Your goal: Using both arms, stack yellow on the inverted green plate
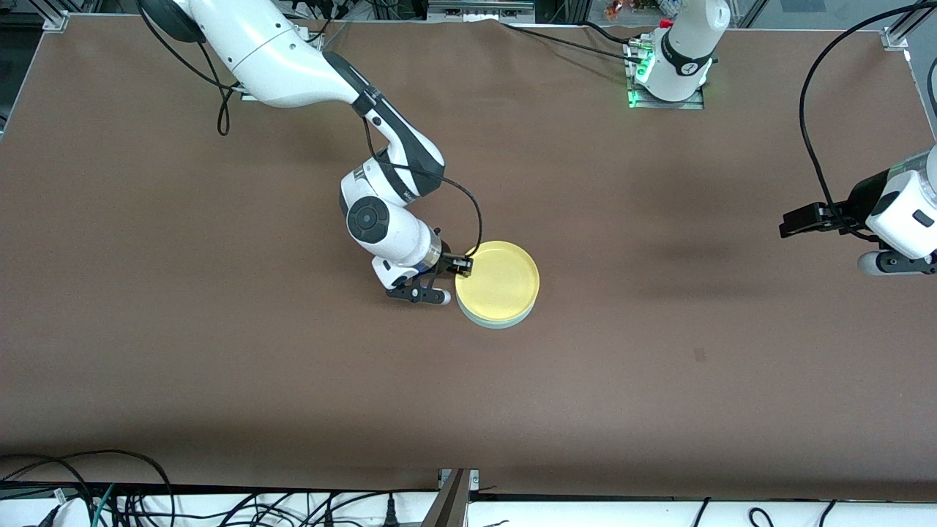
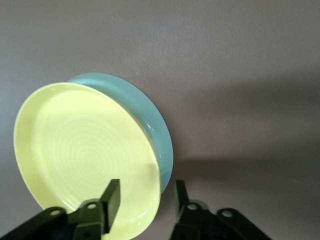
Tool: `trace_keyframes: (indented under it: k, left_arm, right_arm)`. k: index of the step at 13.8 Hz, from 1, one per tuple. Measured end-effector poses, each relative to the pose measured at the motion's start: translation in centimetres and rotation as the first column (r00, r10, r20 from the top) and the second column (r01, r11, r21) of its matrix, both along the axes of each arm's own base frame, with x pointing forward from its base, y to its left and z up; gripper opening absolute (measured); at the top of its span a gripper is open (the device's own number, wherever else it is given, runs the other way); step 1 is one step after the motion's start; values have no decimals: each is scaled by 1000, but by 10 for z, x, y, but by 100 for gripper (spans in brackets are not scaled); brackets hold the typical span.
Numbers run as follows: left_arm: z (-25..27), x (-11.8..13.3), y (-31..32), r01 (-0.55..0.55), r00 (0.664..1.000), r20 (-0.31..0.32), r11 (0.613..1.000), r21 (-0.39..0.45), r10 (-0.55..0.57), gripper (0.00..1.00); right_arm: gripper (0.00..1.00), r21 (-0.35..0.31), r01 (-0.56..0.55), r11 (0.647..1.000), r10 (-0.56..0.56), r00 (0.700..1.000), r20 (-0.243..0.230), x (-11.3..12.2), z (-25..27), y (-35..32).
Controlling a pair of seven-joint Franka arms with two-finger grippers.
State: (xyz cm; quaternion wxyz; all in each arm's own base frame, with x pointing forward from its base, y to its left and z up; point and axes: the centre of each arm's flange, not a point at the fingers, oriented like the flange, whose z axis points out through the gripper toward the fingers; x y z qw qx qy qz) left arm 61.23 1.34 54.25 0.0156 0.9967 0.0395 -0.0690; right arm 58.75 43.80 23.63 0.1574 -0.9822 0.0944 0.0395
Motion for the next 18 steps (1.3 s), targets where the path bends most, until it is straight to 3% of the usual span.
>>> trace_keyframes:
  k: [4,7,12,14,16,18]
  left_arm:
    - [0,0,0,0,1000,0,1000,0,0,100]
    - [0,0,-1,1,1000,0,1000,0,-1,100]
    - [0,0,-2,3,1000,1,1000,0,-3,100]
    - [0,0,-3,6,1000,1,1000,-1,-6,100]
    - [0,0,-5,9,1000,1,1000,-1,-9,100]
    - [0,0,-6,10,1000,2,1000,-2,-10,100]
  right_arm:
    - [98,-131,27,991,-31,999,-27,39,73,-82]
    - [100,-185,-8,983,0,999,-45,45,153,-139]
    - [100,-224,-124,967,108,991,-81,31,266,-254]
    - [100,-239,-173,955,153,983,-102,19,299,-307]
    - [100,-300,-229,926,200,972,-124,2,323,-344]
    - [100,-355,-221,909,200,975,-95,-12,327,-368]
